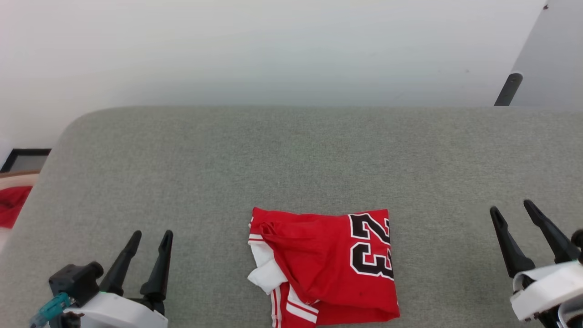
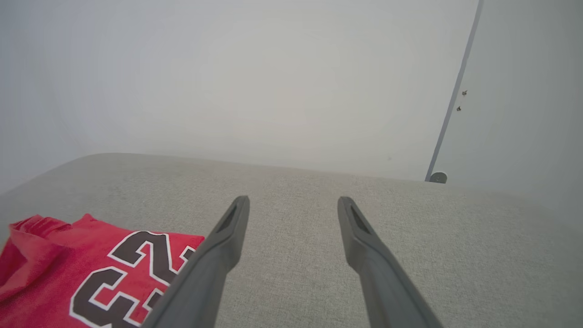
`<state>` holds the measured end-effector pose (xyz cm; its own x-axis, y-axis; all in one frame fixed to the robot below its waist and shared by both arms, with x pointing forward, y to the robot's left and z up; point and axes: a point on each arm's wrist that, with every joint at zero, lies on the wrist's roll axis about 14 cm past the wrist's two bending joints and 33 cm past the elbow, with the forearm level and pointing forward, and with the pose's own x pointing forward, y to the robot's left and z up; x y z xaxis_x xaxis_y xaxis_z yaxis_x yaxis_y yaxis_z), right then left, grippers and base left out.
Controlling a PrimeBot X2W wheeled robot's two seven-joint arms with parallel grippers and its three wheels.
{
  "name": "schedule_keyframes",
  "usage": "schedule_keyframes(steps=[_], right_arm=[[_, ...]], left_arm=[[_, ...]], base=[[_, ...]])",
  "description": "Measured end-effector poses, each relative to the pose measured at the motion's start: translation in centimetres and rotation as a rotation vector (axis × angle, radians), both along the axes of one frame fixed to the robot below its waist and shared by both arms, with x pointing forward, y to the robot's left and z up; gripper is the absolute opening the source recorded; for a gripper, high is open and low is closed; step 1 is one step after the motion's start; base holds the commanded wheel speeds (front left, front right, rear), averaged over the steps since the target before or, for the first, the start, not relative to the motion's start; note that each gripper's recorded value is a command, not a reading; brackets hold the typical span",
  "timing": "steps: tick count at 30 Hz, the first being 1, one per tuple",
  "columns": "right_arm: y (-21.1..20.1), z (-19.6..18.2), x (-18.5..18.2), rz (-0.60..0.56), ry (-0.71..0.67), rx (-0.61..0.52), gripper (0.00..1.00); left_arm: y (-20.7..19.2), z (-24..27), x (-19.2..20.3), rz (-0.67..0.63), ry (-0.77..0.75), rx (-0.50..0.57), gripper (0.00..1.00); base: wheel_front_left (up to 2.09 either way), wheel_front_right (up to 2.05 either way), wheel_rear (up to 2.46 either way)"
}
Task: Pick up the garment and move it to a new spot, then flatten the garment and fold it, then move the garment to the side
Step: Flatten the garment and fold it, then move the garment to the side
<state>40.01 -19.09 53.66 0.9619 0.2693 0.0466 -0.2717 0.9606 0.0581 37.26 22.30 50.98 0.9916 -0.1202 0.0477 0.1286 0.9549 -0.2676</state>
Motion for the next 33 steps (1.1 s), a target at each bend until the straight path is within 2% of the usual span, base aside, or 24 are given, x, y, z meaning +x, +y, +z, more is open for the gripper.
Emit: schedule_keyframes(steps=[15,33], right_arm=[[-2.5,-1.1,-2.9,-0.112,0.008,0.046,1.0],[-1.3,-1.6,-3.1,-0.09,0.029,0.054,1.0]], left_arm=[[-0.2,1.2,-0.4,-0.005,-0.045,0.042,1.0],[0.6,1.9,-1.2,0.031,-0.074,0.062,1.0]], base=[[0.0,0.0,0.0],[0.0,0.0,0.0]])
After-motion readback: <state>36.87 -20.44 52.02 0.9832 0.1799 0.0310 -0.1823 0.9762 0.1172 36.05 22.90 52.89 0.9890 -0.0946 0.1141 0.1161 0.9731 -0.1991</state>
